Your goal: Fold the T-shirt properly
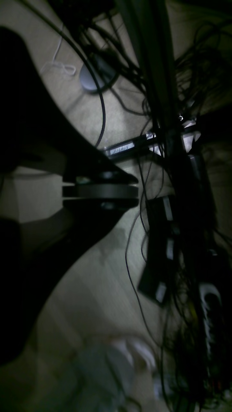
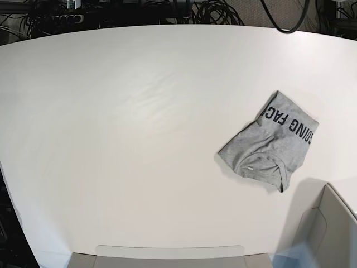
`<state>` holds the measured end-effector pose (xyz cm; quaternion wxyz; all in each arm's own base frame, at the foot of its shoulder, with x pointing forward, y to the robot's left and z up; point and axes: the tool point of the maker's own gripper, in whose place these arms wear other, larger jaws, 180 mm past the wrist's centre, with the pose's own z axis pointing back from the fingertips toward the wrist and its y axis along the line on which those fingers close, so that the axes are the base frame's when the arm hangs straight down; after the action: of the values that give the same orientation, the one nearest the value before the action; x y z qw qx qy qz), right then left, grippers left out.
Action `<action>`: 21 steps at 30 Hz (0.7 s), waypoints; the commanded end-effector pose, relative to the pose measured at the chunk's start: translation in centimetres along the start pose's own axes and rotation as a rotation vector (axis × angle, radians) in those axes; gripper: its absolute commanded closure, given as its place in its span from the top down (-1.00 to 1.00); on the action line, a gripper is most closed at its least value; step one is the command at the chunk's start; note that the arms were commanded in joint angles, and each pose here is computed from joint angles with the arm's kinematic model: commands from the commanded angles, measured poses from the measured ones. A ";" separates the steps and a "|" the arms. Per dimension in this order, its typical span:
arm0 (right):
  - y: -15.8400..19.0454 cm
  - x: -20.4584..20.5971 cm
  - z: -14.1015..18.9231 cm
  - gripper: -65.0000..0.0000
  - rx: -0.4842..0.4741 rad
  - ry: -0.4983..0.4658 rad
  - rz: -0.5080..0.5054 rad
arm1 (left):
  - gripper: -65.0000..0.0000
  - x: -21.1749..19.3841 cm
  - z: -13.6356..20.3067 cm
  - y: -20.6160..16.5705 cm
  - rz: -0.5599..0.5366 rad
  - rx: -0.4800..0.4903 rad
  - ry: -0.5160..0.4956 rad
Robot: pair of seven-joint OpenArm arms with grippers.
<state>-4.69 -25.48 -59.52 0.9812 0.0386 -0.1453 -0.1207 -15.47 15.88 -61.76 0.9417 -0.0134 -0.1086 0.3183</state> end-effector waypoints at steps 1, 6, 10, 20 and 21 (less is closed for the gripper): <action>-1.0 -0.4 0.3 -1.00 0.000 0.010 -0.012 | -1.00 0.6 0.0 1.2 -0.007 0.010 -0.006; -0.6 -2.0 -0.8 -1.00 0.091 0.106 0.000 | -1.00 5.5 -1.0 3.9 -0.056 0.086 -0.085; -1.6 -4.3 -2.0 -1.00 0.001 0.241 0.151 | -1.00 6.7 -1.7 6.2 -0.317 0.211 0.011; -5.5 0.9 -3.4 -1.00 -0.449 0.172 0.512 | -0.85 7.5 -3.1 4.3 -0.552 0.305 0.061; -5.5 1.0 -3.4 -1.00 -0.455 0.170 0.514 | -0.83 7.6 -3.2 4.1 -0.551 0.300 0.057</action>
<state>-3.25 -30.46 -63.30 0.9722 -0.2042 -0.0451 0.1052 -10.41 22.42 -64.26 0.9887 0.1295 -0.0386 0.0644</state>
